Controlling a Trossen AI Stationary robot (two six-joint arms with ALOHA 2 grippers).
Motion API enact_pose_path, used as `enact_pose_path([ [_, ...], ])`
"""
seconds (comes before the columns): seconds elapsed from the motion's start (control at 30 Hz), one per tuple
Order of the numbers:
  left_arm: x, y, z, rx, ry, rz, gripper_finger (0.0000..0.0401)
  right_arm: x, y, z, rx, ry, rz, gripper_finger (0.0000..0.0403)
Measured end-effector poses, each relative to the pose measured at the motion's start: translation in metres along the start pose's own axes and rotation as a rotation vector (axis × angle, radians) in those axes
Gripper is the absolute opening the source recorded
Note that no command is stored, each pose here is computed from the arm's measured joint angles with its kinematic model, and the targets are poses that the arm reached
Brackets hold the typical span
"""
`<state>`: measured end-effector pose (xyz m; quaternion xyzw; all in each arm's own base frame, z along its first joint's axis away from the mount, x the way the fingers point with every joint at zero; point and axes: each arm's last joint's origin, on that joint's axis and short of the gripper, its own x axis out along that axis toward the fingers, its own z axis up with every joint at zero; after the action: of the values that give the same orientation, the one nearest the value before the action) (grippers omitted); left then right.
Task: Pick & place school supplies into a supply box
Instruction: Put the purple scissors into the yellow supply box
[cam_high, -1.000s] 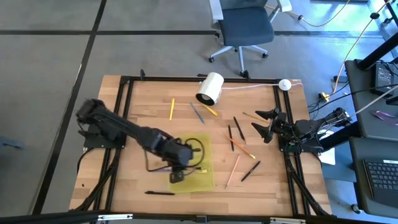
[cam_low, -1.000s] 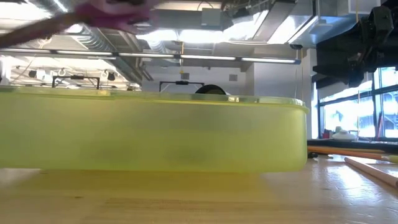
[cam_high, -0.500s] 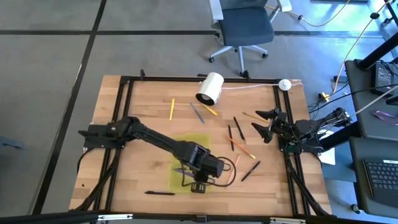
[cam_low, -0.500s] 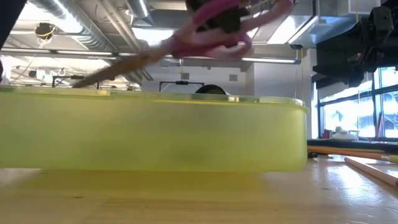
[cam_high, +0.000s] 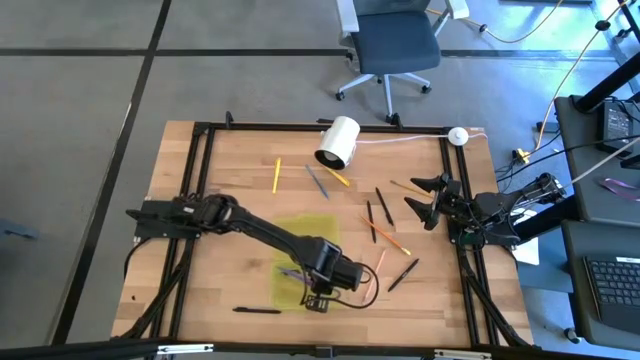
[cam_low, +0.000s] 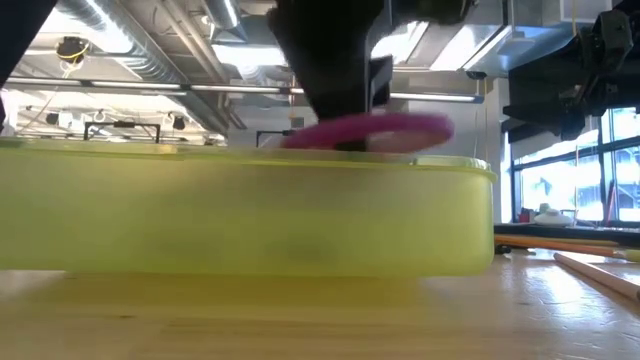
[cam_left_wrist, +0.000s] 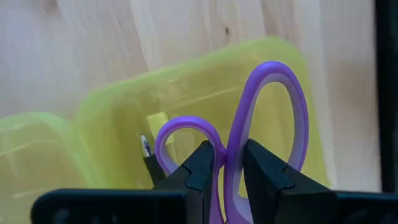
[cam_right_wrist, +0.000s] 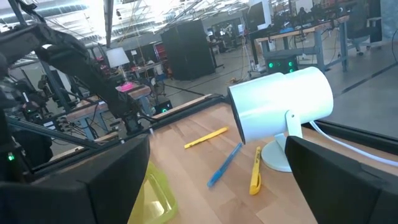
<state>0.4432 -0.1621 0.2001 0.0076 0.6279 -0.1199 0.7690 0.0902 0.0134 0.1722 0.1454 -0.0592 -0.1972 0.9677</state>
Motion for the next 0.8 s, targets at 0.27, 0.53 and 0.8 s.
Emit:
enact_pose_path([
  [0.27,0.013,0.002,0.001,-0.051,0.017,0.003,0.0056,0.000,0.000,0.000,0.004,0.000,0.000,0.0376],
  [0.53,0.027,0.004,0.000,-0.058,0.047,0.010,0.0069,0.000,0.000,0.000,0.004,0.000,0.000,0.0376],
  [0.8,0.030,0.005,0.000,-0.058,0.051,0.031,0.0089,0.000,0.000,0.000,0.003,0.000,0.000,0.0376],
])
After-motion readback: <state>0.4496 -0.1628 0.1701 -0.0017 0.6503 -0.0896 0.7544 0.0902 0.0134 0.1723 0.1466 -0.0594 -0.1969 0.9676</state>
